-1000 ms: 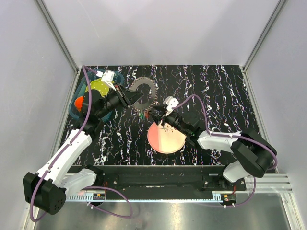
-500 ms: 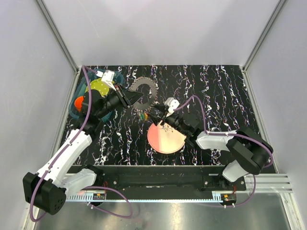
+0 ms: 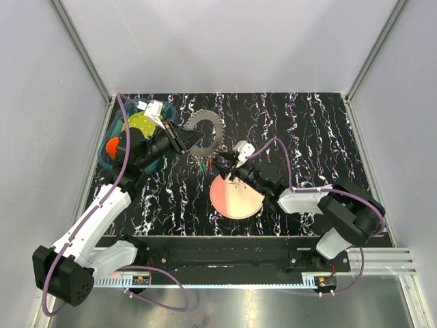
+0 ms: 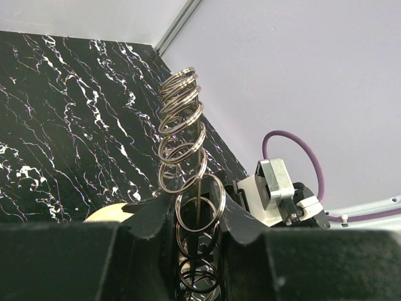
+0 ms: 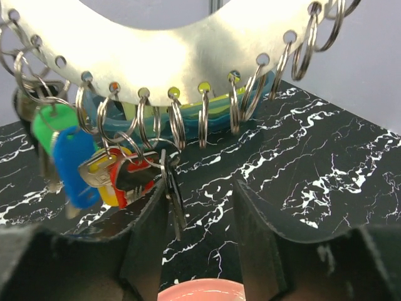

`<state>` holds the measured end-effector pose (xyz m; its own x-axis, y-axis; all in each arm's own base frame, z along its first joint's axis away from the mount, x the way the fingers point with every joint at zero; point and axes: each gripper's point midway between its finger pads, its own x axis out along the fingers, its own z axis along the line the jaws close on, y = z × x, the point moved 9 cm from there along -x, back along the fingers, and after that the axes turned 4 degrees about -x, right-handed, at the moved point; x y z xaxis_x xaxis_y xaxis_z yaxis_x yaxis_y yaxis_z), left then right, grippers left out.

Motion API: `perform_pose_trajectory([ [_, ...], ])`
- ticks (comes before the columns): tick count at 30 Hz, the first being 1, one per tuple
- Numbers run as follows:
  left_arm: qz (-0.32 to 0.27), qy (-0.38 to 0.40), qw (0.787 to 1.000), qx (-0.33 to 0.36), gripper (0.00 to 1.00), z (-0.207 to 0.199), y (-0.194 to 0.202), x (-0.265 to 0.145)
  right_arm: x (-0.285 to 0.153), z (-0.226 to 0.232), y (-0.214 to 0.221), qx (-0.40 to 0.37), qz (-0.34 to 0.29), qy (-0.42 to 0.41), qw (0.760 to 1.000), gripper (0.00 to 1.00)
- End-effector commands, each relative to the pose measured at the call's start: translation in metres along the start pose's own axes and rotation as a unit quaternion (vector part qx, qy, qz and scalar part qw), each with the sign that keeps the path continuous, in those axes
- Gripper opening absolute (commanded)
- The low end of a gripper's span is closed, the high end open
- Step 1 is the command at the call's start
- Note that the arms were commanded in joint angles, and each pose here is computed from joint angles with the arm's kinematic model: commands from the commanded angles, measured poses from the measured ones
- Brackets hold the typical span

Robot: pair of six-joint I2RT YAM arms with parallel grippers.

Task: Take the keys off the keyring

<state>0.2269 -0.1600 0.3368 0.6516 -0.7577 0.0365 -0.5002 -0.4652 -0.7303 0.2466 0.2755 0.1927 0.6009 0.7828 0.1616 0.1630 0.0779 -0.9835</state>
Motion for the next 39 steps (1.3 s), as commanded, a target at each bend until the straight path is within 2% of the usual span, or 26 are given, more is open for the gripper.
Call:
perform_pose_trajectory([
  [1, -0.053, 0.057, 0.996, 0.033, 0.00, -0.031, -0.026, -0.007, 0.004, 0.000, -0.007, -0.004, -0.031, 0.012, 0.999, 0.52],
  [10, -0.054, 0.056, 0.997, 0.029, 0.00, -0.029, -0.025, -0.006, 0.016, -0.002, -0.014, 0.002, -0.053, 0.020, 0.998, 0.49],
  [22, -0.054, 0.053, 0.997, 0.029, 0.00, -0.027, -0.023, -0.007, 0.028, -0.003, -0.023, -0.008, -0.075, 0.024, 0.997, 0.50],
  [25, -0.054, 0.053, 0.997, 0.030, 0.00, -0.027, -0.023, -0.007, 0.029, -0.001, -0.021, -0.007, -0.074, 0.022, 0.997, 0.47],
  [26, -0.055, 0.051, 0.997, 0.030, 0.00, -0.026, -0.023, -0.007, 0.028, -0.001, -0.020, -0.007, -0.074, 0.021, 0.997, 0.45],
  [29, -0.055, 0.046, 0.997, 0.029, 0.00, -0.025, -0.022, -0.006, 0.027, 0.001, -0.022, -0.004, -0.084, 0.021, 0.996, 0.30],
  [30, -0.055, 0.044, 0.997, 0.029, 0.00, -0.024, -0.022, -0.006, 0.025, 0.000, -0.024, -0.002, -0.089, 0.022, 0.996, 0.24],
  [31, -0.053, 0.041, 0.997, 0.034, 0.00, -0.023, -0.021, -0.007, 0.023, 0.001, -0.024, 0.000, -0.091, 0.020, 0.996, 0.13],
  [33, -0.052, 0.021, 0.998, 0.035, 0.00, -0.018, -0.019, -0.007, 0.020, 0.003, -0.030, 0.000, -0.099, 0.012, 0.995, 0.03],
  [36, -0.054, 0.000, 0.998, 0.042, 0.00, -0.012, -0.017, -0.008, 0.017, 0.007, -0.035, 0.002, -0.085, -0.013, 0.996, 0.00],
  [39, -0.051, -0.015, 0.998, 0.041, 0.00, -0.007, -0.015, -0.007, 0.008, 0.005, -0.032, 0.009, -0.069, 0.005, 0.998, 0.00],
])
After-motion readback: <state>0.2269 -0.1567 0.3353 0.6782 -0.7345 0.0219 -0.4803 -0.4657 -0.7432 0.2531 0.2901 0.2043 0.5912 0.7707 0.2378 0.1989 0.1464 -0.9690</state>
